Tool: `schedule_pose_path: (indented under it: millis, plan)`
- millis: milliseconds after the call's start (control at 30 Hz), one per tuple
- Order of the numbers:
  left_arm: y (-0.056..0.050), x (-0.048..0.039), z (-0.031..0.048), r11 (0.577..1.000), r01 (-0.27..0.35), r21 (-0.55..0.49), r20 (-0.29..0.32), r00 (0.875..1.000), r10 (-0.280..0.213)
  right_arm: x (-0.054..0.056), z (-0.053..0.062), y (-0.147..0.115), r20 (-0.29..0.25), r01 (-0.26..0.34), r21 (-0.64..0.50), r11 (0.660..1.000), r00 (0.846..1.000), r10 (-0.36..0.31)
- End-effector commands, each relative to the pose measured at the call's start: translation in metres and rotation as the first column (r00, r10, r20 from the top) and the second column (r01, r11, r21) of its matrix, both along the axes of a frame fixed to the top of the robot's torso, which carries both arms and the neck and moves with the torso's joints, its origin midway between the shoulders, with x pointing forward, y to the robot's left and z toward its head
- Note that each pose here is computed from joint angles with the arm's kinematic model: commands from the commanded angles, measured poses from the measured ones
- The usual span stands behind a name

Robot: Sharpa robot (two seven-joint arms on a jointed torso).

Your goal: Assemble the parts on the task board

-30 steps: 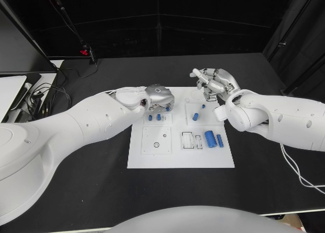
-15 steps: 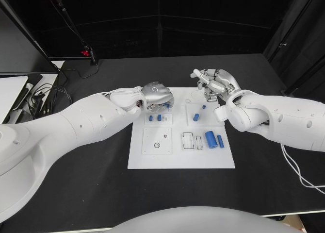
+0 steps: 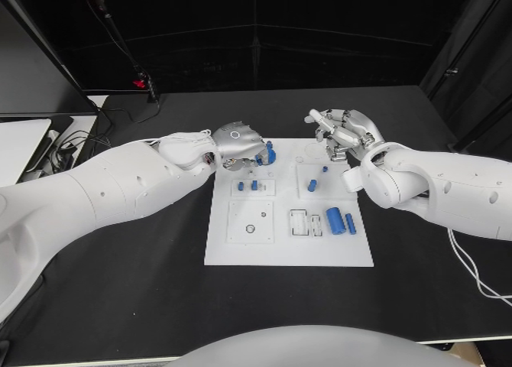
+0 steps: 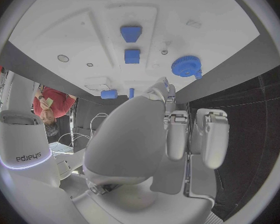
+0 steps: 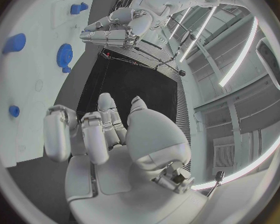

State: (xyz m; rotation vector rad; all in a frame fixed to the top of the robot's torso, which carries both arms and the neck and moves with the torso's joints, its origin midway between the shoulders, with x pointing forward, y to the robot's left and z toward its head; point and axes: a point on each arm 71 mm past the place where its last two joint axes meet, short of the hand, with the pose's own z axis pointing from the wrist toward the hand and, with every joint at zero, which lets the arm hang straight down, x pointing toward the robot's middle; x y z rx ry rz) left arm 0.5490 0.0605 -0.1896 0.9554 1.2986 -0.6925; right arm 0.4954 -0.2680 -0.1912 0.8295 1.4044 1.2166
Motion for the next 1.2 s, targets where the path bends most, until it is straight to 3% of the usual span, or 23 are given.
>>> schedule_pose_path:
  millis: [33, 367, 1200]
  plan:
    - [0.006, -0.0004, -0.0030, 0.999, -0.009, 0.043, -0.046, 0.999, 0.011, 0.000, 0.001, 0.000, 0.000, -0.007, 0.004, 1.000, 1.000, 0.007]
    - [0.019, 0.0017, -0.0072, 0.995, -0.044, 0.085, -0.091, 0.995, 0.051, 0.000, 0.001, -0.001, -0.001, -0.006, 0.003, 1.000, 1.000, 0.006]
    - [0.020, 0.0117, -0.0092, 0.992, -0.074, 0.106, -0.089, 0.992, 0.084, 0.000, 0.000, 0.000, -0.005, -0.010, 0.004, 1.000, 1.000, 0.010]
